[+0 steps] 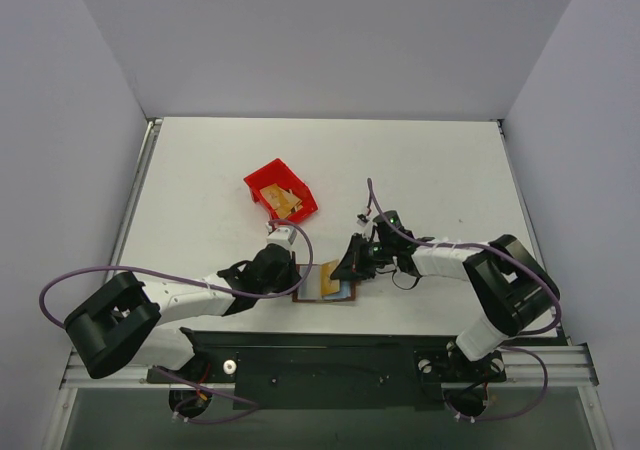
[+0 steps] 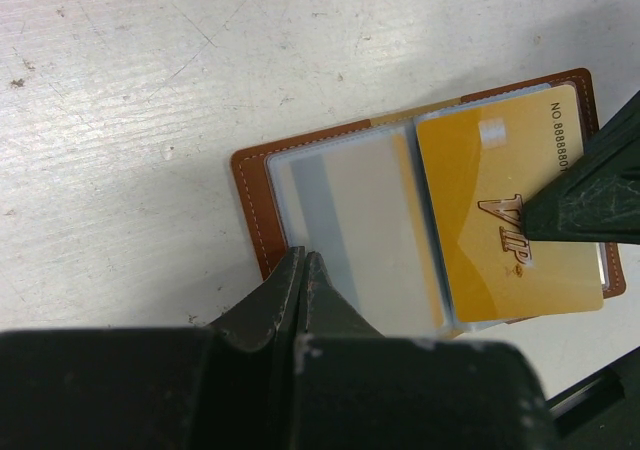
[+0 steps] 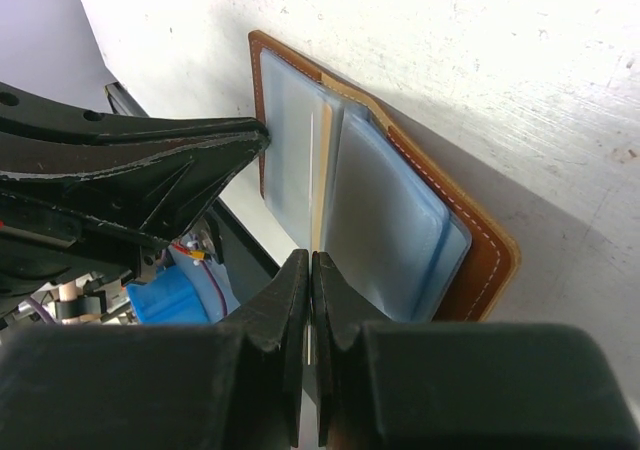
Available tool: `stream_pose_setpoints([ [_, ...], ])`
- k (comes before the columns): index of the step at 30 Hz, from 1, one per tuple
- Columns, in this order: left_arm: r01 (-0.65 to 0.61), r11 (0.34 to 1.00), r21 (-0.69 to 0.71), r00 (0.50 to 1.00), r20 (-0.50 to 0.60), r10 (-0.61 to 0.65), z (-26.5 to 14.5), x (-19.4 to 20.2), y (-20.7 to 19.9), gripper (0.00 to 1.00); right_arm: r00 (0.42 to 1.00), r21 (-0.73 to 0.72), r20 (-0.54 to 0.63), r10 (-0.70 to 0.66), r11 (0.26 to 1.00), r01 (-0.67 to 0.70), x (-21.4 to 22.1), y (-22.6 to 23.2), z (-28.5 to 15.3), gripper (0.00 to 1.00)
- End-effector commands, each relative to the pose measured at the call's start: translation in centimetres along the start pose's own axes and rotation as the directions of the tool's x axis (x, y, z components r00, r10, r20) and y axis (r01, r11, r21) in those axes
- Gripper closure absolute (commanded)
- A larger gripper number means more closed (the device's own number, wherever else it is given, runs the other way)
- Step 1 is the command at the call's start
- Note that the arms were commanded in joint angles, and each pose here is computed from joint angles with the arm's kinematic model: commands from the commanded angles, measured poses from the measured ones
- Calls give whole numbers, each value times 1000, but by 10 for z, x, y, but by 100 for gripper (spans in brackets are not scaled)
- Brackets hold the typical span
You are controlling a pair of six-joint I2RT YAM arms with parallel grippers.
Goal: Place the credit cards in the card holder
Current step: Insert the credit card into the card holder.
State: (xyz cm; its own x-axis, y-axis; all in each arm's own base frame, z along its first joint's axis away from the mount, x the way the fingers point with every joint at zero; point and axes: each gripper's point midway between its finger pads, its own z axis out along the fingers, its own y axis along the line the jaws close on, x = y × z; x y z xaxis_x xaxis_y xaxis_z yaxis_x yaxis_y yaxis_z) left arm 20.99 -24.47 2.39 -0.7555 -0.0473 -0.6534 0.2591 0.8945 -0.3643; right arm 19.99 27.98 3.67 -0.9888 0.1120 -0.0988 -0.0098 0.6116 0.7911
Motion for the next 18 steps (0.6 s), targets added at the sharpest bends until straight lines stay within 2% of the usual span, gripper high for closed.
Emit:
stream_pose_setpoints([
  [1,-11,999,-33,999,-38,10,-2,12,11,100,1000,-19,-9,-1,1000,1,1,1,1,100],
  [18,-11,999,-32,999,-36,10,-2,11,11,100,999,-10,-50,12,1000,-12,10,-2,12,100],
])
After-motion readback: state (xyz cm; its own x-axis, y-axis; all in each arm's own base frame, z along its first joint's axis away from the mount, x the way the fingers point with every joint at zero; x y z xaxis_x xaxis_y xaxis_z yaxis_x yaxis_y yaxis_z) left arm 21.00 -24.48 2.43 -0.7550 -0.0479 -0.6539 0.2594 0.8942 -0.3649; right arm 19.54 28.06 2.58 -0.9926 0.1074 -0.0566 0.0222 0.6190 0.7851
